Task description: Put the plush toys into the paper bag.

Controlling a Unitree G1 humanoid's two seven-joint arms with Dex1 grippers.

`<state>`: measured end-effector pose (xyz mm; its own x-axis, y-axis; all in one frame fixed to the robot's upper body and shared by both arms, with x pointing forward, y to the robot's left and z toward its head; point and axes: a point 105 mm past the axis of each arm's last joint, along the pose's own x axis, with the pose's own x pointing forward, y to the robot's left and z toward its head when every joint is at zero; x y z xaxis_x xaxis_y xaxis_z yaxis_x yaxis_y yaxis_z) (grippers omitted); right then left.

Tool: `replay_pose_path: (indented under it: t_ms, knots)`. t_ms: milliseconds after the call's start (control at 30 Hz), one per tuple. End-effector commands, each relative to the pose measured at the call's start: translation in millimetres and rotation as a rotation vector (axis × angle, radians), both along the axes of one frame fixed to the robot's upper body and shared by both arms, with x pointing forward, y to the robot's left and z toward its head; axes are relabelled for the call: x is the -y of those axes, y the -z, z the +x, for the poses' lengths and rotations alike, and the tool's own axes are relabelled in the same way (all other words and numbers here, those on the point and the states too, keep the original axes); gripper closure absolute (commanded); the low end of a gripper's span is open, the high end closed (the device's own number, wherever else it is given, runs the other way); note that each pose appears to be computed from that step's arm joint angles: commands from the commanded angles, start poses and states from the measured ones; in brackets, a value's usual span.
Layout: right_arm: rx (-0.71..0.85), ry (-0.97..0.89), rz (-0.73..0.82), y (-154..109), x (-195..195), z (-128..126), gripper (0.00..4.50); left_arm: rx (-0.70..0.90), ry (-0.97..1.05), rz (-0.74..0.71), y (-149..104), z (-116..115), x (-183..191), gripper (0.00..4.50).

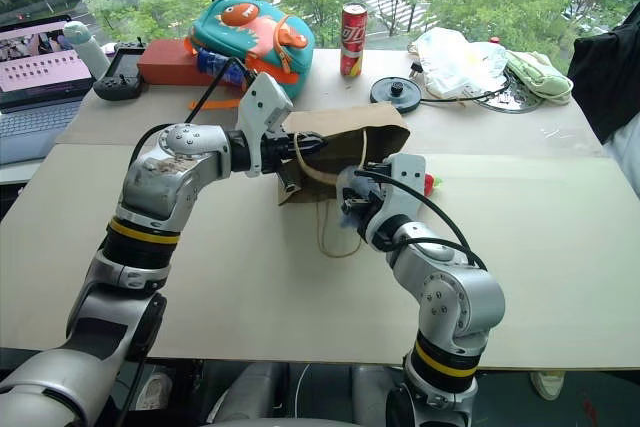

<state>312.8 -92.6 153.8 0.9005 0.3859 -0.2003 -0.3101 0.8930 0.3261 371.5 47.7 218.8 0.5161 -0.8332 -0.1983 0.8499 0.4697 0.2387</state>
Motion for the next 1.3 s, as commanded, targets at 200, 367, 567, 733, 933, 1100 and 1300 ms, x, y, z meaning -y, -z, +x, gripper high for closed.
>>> replay_pose_path:
  t_ms: [200,367,567,733,933,1100,1300]
  knots:
    - [0.094,-0.027,-0.029,-13.9,-2.0,2.7,3.66,0.018,0.050,-0.006,-14.2,-5.9,0.2,4.32]
    - [0.091,-0.020,-0.025,-21.2,-13.2,22.0,3.66,-0.008,0.101,0.004,-4.5,-17.6,11.8,4.32]
    - [0.050,0.103,0.042,-25.0,-8.4,52.9,3.66,-0.020,0.133,-0.005,-3.1,-25.9,20.9,4.32]
    - [0.022,0.207,0.126,-22.0,-2.6,70.6,2.96,-0.024,0.140,-0.004,-1.6,-28.0,23.3,4.32]
    - [0.043,0.177,0.188,-29.7,-11.2,68.2,1.14,-0.025,0.125,-0.001,-1.3,-25.9,20.3,4.32]
    - [0.059,0.140,0.170,-35.7,-13.7,59.5,0.14,-0.026,0.115,-0.001,-1.1,-24.1,19.0,4.32]
    - [0.082,0.108,0.130,-44.6,-10.1,44.5,0.14,-0.021,0.098,0.003,0.0,-20.7,16.6,4.32]
